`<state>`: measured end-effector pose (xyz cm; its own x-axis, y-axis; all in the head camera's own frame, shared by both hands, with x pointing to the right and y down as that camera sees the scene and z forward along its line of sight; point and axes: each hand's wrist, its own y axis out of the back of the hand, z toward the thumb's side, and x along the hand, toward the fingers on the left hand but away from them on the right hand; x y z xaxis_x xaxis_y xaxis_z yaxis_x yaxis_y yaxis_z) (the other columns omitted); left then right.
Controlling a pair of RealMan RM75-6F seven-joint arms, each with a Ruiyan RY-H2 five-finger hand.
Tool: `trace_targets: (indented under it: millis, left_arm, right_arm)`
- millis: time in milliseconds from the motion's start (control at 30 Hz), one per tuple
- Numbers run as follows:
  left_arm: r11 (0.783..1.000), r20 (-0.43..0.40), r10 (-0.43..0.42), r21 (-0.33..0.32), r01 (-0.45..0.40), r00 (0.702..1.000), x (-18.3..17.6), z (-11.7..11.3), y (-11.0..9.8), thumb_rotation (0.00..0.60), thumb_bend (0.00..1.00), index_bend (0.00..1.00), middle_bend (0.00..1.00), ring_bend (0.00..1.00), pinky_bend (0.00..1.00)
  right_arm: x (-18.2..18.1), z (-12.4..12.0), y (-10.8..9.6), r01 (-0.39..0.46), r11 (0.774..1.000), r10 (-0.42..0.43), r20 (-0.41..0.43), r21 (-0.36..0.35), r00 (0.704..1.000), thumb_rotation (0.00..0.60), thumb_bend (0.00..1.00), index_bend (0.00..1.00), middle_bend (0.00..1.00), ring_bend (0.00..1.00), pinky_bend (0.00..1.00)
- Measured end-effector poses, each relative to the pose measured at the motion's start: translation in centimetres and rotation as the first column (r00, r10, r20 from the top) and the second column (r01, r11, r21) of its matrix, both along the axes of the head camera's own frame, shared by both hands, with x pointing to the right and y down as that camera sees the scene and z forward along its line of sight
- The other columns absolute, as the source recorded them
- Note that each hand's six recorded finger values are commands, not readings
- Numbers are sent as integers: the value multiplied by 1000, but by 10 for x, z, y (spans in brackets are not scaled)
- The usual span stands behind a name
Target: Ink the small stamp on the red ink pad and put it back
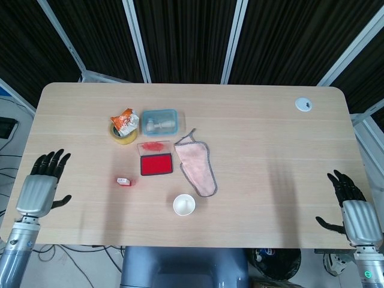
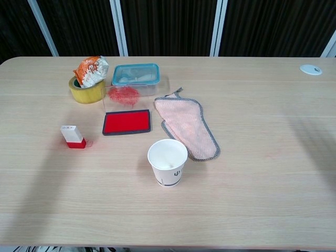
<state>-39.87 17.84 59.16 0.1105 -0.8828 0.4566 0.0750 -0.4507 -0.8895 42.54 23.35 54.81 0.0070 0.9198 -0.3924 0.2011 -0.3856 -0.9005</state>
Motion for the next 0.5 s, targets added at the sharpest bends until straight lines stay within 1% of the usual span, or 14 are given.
trace_targets:
  millis: [167, 300, 500]
  left_arm:
    - [998, 18, 29, -63, -27, 999, 23, 23, -18, 600, 57, 92, 59, 33, 131]
    - [993, 38, 50, -109, -45, 998, 41, 43, -30, 600, 76, 165, 137, 87, 176]
    - [984, 69, 82, -167, -69, 994, 62, 68, -36, 600, 109, 241, 219, 103, 191]
  right_arm:
    - [1, 0, -1, -8, 1000, 8, 9, -3, 1000, 600, 112, 0, 0, 0, 185]
    - [1, 0, -1, -11, 1000, 11, 15, -7, 1000, 600, 113, 0, 0, 0, 185]
    - [1, 0, -1, -16, 1000, 16, 21, -8, 1000, 600, 114, 0, 0, 0, 185]
